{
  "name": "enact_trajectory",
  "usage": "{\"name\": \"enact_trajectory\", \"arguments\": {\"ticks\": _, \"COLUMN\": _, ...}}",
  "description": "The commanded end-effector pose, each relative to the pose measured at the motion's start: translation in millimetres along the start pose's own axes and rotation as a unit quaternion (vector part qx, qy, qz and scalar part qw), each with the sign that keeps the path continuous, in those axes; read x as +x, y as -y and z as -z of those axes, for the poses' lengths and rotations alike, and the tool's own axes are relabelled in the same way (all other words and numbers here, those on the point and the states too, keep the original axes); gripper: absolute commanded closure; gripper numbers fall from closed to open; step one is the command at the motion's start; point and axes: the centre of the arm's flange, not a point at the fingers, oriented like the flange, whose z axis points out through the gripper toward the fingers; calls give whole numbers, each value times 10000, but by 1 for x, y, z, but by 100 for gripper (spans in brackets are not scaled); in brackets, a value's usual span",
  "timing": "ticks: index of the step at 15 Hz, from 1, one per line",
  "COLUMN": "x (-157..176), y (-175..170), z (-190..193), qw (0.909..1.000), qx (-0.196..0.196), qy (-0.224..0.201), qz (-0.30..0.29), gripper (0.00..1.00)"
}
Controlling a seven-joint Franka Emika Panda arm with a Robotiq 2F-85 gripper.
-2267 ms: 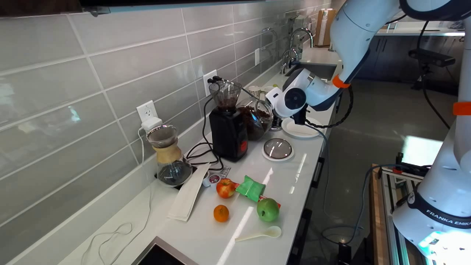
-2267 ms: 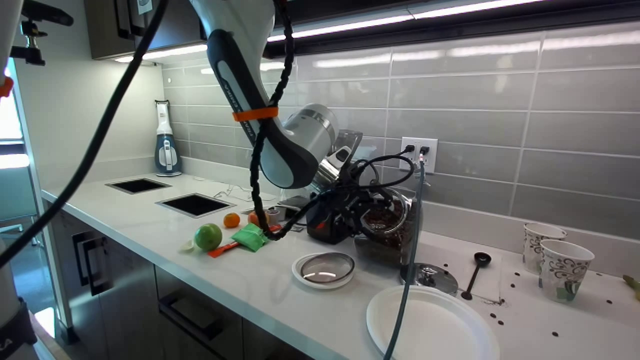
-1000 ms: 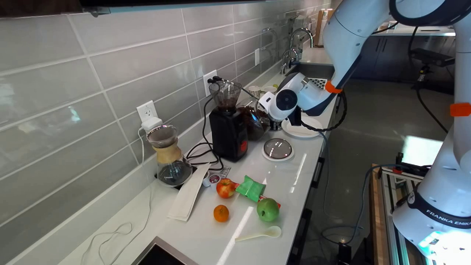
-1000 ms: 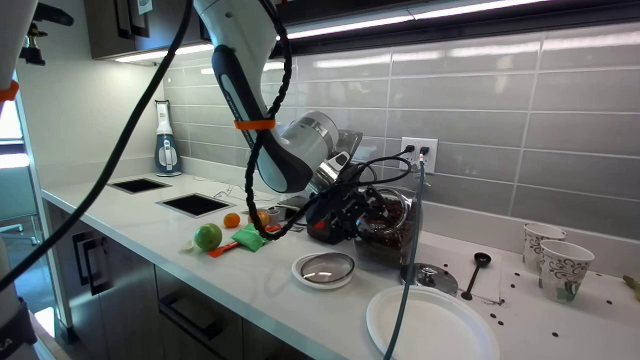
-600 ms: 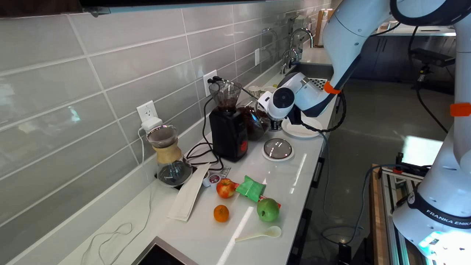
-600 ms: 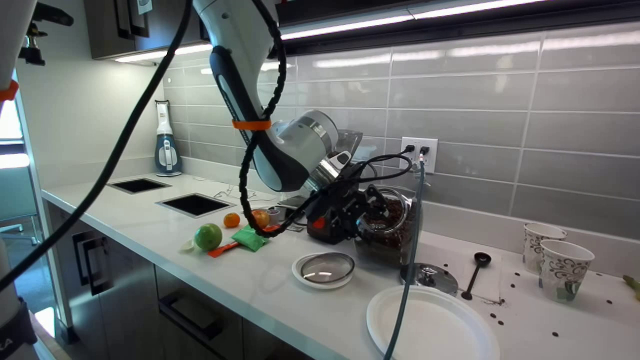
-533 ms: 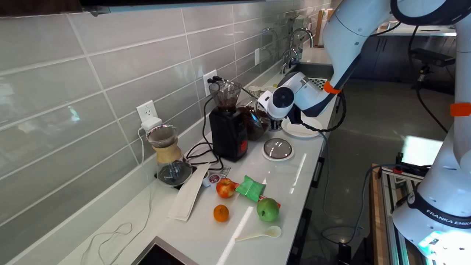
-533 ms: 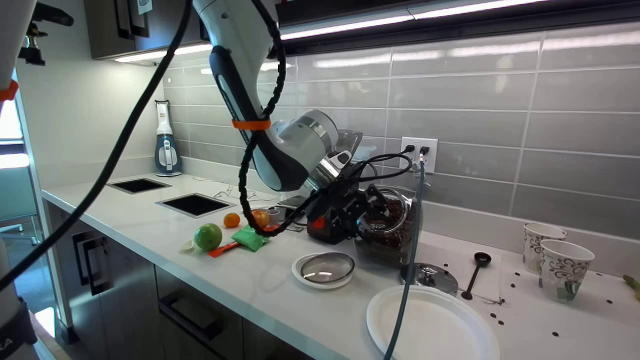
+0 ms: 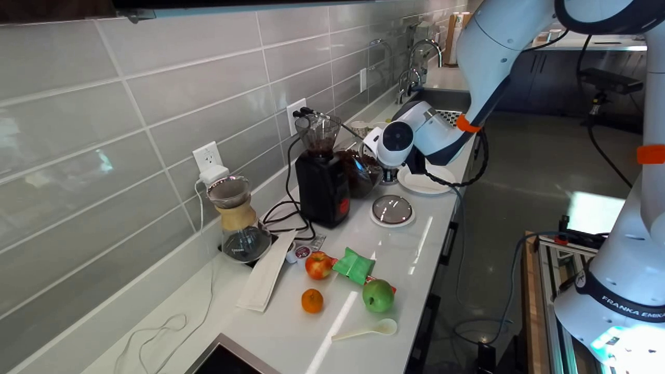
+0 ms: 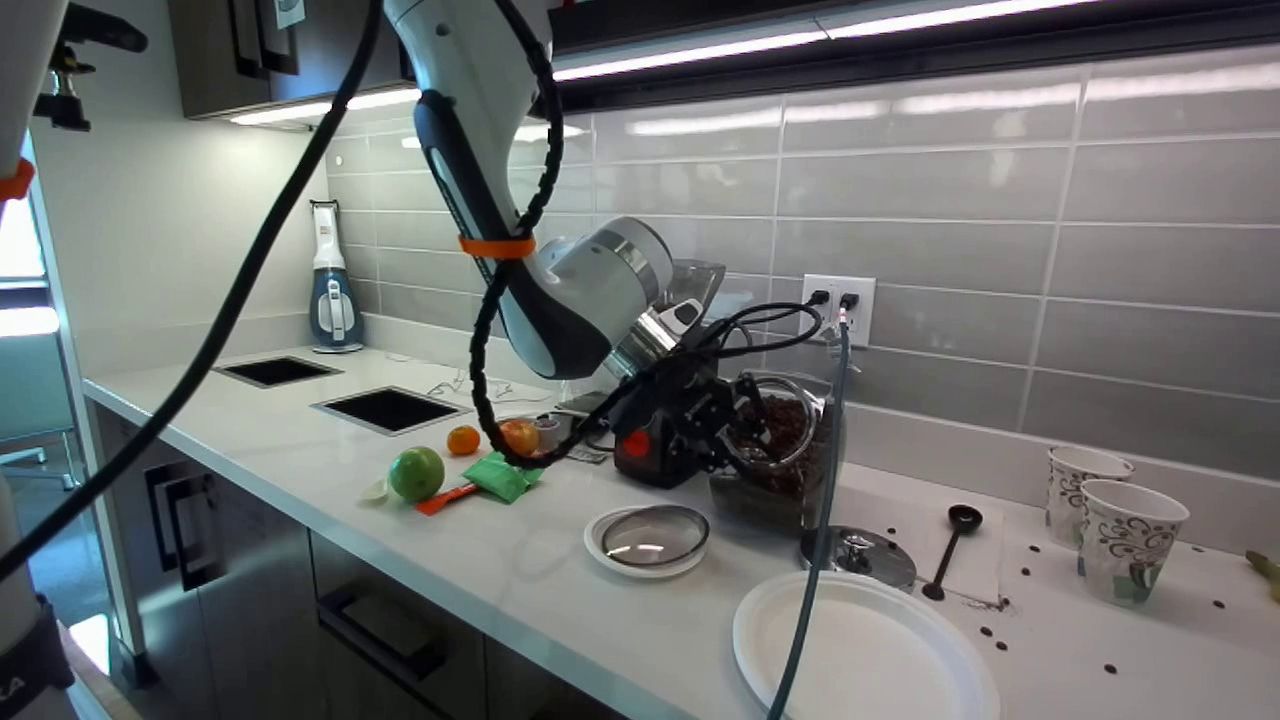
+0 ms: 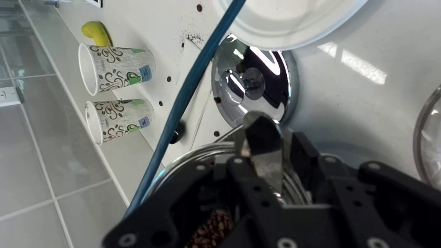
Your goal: Take a scoop of coffee grounds and place them in the coffee blender
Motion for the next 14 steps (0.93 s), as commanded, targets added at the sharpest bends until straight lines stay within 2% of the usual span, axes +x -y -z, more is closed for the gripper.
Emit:
{"name": "enact_trajectory", "arguments": {"ticks": 1, "x": -2, "y": -1, "z": 7, "qw": 9998, "qx": -17, "qy": 172, "qz": 49, "gripper": 85}}
{"name": "enact_trajectory", "arguments": {"ticks": 3, "x": -3, "y": -2, "z": 8, "qw": 9998, "qx": -19, "qy": 205, "qz": 39, "gripper": 90}}
{"name": "enact_trajectory", "arguments": {"ticks": 7, "x": -3, "y": -3, "z": 10, "qw": 9998, "qx": 10, "qy": 221, "qz": 28, "gripper": 81}}
{"name": "enact_trajectory", "arguments": {"ticks": 10, "x": -2, "y": -11, "z": 20, "qw": 9999, "qx": 66, "qy": 128, "qz": 20, "gripper": 89}}
{"name": "enact_trajectory", "arguments": {"ticks": 12, "x": 1, "y": -23, "z": 22, "qw": 9996, "qx": 264, "qy": 47, "qz": -7, "gripper": 97}}
{"name": "enact_trajectory", "arguments": {"ticks": 14, "x": 5, "y": -33, "z": 21, "qw": 9993, "qx": 384, "qy": 38, "qz": -34, "gripper": 100}}
